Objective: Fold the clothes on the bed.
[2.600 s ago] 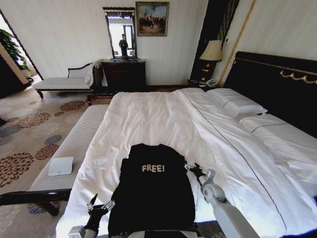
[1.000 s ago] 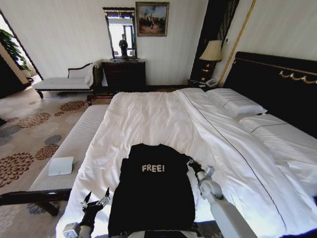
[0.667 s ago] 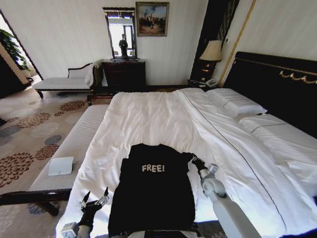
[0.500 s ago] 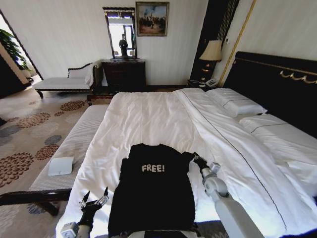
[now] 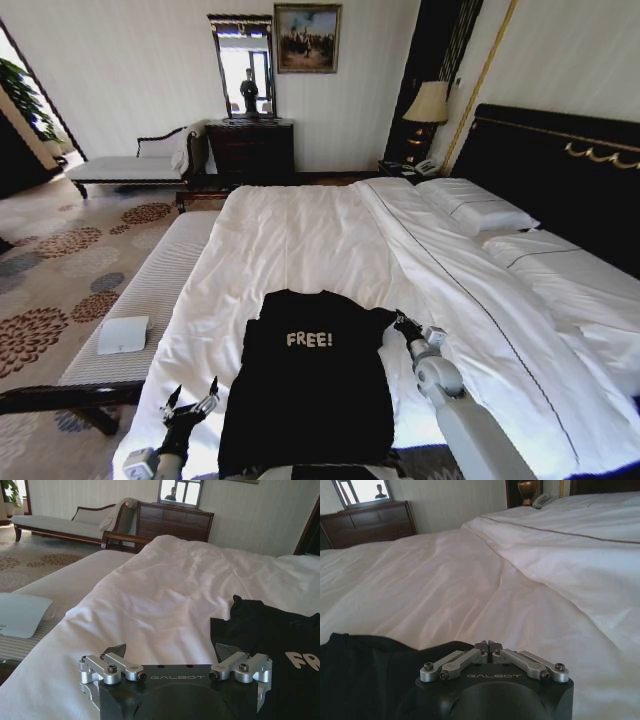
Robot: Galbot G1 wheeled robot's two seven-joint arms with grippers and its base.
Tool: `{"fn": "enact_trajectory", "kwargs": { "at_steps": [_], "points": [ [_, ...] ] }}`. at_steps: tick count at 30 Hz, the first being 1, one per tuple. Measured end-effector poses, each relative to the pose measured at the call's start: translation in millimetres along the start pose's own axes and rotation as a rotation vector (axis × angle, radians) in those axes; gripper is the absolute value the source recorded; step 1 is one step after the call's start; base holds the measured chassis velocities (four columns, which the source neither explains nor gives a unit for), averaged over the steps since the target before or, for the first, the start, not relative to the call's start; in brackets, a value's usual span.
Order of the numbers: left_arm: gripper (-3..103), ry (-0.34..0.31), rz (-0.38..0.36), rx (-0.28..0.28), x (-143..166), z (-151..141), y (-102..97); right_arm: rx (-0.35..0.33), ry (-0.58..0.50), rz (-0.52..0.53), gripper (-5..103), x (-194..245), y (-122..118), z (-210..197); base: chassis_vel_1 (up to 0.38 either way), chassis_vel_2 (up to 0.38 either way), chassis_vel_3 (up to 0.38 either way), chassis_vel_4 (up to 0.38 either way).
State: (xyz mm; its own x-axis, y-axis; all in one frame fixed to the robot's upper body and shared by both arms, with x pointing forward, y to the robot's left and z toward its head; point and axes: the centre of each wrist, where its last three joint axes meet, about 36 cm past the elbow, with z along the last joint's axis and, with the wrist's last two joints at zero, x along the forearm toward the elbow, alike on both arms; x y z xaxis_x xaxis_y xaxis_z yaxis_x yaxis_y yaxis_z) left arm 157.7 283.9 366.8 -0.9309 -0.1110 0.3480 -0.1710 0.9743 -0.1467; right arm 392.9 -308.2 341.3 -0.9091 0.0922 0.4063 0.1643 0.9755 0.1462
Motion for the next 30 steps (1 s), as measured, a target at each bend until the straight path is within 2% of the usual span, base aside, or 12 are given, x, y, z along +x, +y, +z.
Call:
{"fn": "enact_trajectory", "kwargs": {
  "at_steps": [12, 18, 19, 20, 21, 23, 24, 26, 27, 28, 30],
  "points": [
    [100, 0.006, -0.001, -0.003, 2.9, 1.0, 0.3, -0.016, 0.101, 0.054, 0, -9.7, 1.4, 10.1, 0.000, 0.000, 0.000, 0.000],
    [100, 0.007, 0.002, -0.003, 3.6, 1.8, -0.7, -0.060, 0.100, 0.045, 0, -6.1, 1.7, 10.9, 0.000, 0.000, 0.000, 0.000],
    [100, 0.007, 0.005, -0.002, 3.3, 1.9, -1.5, -0.073, 0.092, 0.040, 5, -2.7, 2.4, 11.4, 0.000, 0.000, 0.000, 0.000],
    [100, 0.007, 0.007, -0.003, 3.0, 1.9, -2.0, -0.082, 0.087, 0.038, 5, 0.0, 2.5, 12.0, 0.000, 0.000, 0.000, 0.000],
    [100, 0.007, 0.010, -0.003, 2.6, 2.0, -2.8, -0.100, 0.080, 0.036, 11, 6.1, 2.4, 13.3, 0.000, 0.000, 0.000, 0.000],
    [100, 0.007, 0.015, -0.003, 1.6, 1.6, -4.0, -0.181, 0.075, 0.031, 21, 24.9, -0.7, 15.2, 0.000, 0.000, 0.000, 0.000],
    [100, 0.007, 0.015, -0.003, 1.6, 1.6, -4.0, -0.181, 0.075, 0.031, 21, 24.9, -0.7, 15.2, 0.000, 0.000, 0.000, 0.000],
    [100, 0.007, 0.017, -0.004, 1.1, 1.4, -4.0, -0.273, 0.086, 0.016, 32, 41.2, -1.9, 15.9, 0.000, 0.000, 0.000, 0.000],
    [100, 0.009, 0.017, -0.006, 0.8, 1.9, -3.4, -0.319, 0.097, 0.009, 32, 49.9, -2.1, 18.0, 0.000, 0.000, 0.000, 0.000],
    [100, 0.012, 0.017, -0.007, 0.6, 2.9, -2.9, -0.376, 0.109, -0.001, 43, 59.2, -1.4, 19.6, 0.000, 0.000, 0.000, 0.000],
    [100, 0.012, 0.017, -0.007, 0.6, 3.0, -2.9, -0.396, 0.114, -0.006, 43, 61.8, -0.8, 19.9, 0.000, 0.000, 0.000, 0.000]
  ]
}}
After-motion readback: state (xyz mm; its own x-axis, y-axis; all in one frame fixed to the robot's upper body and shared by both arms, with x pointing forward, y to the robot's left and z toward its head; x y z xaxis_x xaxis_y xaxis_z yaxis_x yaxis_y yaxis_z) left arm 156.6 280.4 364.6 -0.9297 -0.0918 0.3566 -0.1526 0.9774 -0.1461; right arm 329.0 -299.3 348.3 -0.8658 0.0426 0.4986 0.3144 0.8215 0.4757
